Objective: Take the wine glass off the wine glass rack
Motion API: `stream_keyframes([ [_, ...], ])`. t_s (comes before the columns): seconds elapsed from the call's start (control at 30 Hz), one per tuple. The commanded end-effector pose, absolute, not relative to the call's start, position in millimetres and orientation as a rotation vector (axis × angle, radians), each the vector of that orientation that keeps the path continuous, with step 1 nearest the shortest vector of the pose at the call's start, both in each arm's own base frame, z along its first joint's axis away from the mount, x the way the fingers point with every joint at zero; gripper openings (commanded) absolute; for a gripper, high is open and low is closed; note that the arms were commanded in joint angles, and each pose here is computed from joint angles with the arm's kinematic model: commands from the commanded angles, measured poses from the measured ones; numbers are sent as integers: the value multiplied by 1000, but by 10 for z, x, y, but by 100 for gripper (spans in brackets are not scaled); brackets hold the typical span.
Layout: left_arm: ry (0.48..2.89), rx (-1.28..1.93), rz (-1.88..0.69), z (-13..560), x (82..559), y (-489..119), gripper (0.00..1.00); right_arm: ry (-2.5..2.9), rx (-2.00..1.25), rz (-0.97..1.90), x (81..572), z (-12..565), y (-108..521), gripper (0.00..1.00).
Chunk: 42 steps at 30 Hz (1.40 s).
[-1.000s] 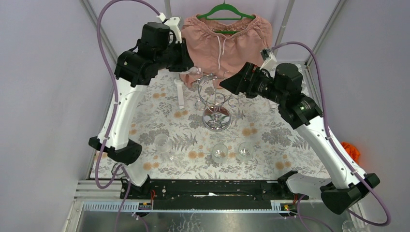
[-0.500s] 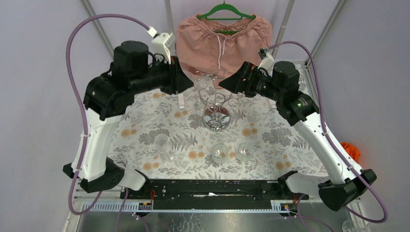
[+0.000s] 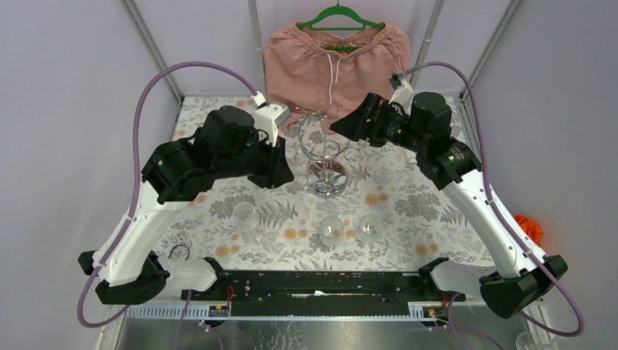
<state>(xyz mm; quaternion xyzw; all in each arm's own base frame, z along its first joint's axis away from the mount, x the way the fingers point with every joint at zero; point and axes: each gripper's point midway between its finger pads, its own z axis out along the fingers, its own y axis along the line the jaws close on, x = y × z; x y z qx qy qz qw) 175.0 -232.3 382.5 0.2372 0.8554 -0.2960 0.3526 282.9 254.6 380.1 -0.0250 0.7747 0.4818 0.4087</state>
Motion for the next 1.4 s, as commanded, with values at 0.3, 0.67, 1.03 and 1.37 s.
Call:
stream_keyframes([
  [0.3, 2393, 588, -626, 3182, 1581, -2090, 0, 1909, -95, 1237, 2783, 3925, 2530, 100],
  [0.67, 2519, 602, -543, 2743, 1480, -1995, 0, 1910, -91, 1246, 2755, 3885, 2518, 100],
  [1.03, 2548, 647, -616, 2377, 1492, -2198, 0, 1915, -88, 1243, 2753, 3870, 2511, 100],
  [1.37, 2540, 645, -675, 2248, 1545, -2355, 0, 1914, -87, 1223, 2759, 3872, 2475, 100],
])
